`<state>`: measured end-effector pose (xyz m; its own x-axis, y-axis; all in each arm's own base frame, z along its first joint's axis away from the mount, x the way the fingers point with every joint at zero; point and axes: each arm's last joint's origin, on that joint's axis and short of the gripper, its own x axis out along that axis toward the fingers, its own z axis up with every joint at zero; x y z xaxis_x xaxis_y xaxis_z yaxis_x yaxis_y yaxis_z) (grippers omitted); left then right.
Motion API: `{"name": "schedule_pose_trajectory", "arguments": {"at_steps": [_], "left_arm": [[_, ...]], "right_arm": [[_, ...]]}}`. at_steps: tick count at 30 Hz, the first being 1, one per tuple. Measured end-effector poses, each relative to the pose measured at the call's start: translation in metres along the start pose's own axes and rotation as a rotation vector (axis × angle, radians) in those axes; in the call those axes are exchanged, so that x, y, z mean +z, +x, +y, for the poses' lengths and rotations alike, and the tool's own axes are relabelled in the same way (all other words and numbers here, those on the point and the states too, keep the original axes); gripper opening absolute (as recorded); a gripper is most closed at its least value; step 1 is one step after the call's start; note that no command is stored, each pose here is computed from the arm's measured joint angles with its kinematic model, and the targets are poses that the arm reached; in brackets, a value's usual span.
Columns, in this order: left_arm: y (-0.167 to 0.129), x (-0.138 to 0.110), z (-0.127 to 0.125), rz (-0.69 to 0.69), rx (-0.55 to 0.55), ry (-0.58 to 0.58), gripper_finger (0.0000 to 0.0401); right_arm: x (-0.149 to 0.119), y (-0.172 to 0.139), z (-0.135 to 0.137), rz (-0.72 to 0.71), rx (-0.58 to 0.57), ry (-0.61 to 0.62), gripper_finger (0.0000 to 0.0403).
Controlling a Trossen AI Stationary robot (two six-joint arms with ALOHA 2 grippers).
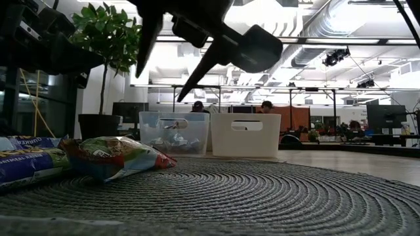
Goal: Pick and place Granola Bars by type
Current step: Put the red granola bar into the gray bin
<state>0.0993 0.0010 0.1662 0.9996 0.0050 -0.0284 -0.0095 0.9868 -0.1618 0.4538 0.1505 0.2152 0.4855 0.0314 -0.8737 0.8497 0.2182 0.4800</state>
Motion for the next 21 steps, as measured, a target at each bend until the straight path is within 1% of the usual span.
{"name": "schedule_pose_trajectory", "arguments": {"at_steps": [5, 8, 15, 17, 21], "left_arm": [[0.0, 0.0, 0.0, 0.0, 0.0, 0.0, 0.0], [0.0, 0.0, 0.0, 0.0, 0.0, 0.0, 0.0], [0.0, 0.0, 0.0, 0.0, 0.0, 0.0, 0.0], [0.0, 0.0, 0.0, 0.0, 0.0, 0.0, 0.0], [0.0, 0.0, 0.0, 0.0, 0.0, 0.0, 0.0]], "right_arm": [[-0.013, 0.008, -0.002, 0.067, -0.011, 0.059, 0.0244], [-0.016, 0.009, -0.002, 0.078, -0.005, 0.066, 0.0257], [-0.015, 0.011, 0.0, 0.07, 0.013, 0.067, 0.0259], [-0.013, 0.016, -0.001, 0.08, 0.004, 0.071, 0.0259], [-0.015, 0.038, -0.006, 0.139, -0.031, 0.07, 0.0259]]}}
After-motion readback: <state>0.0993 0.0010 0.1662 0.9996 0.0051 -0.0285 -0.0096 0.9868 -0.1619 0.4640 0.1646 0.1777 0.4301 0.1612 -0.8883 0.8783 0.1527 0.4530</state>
